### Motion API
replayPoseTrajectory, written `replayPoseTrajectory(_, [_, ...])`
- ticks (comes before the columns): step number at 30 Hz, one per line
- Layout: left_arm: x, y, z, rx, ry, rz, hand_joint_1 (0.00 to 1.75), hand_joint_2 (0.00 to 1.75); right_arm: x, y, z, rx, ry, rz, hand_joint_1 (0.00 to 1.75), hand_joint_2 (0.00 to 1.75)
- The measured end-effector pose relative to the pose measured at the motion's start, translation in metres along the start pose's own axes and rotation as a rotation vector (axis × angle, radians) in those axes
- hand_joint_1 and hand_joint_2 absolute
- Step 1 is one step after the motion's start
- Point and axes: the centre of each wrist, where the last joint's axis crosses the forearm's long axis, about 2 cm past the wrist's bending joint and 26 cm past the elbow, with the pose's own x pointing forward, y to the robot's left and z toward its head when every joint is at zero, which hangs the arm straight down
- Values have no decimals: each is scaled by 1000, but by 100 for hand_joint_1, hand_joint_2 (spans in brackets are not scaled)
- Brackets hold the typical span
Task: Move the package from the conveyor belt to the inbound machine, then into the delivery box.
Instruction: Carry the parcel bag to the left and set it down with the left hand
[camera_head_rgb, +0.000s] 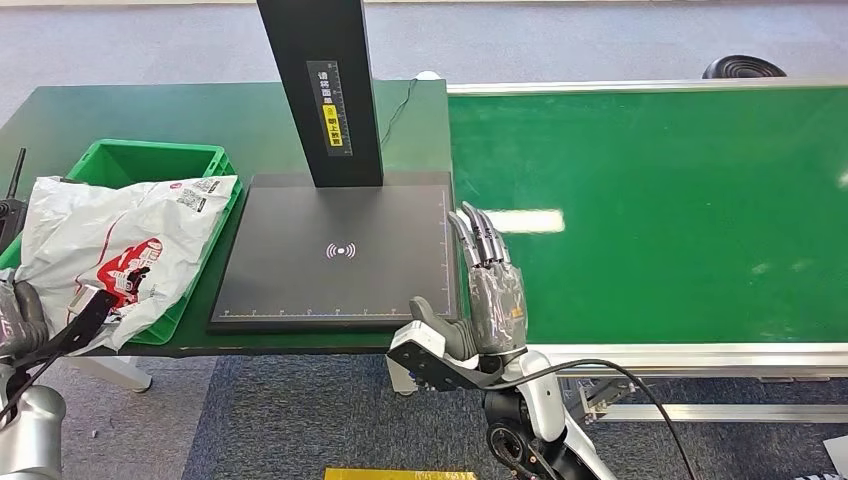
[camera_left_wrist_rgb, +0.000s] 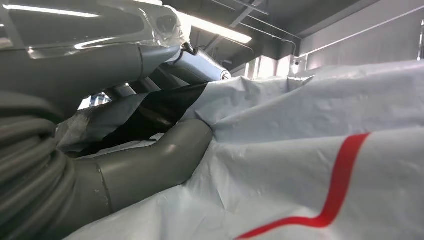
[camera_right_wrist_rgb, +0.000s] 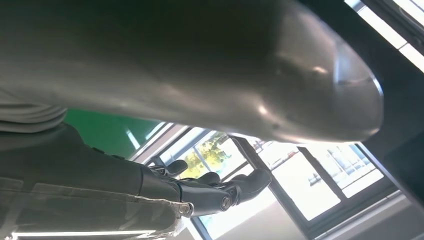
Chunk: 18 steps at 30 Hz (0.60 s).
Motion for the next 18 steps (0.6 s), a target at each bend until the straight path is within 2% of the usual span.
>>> replayPoseTrajectory(2, [0,-1,1,0,9,3,35,87,2,1,3,4,5,-1,0,0])
replayPoseTrajectory(3, [0,-1,2,-1,13,5,0,44,4,1,4,7,5,-2,0,0])
replayPoseTrajectory(4, [0,-2,3,-2,17,7,0,0,5,1,5,9,6,-3,0,0])
replayPoseTrajectory(18, [19,-4,8,22,1,46,0,0,7,0,9,7,24,-9,0,0])
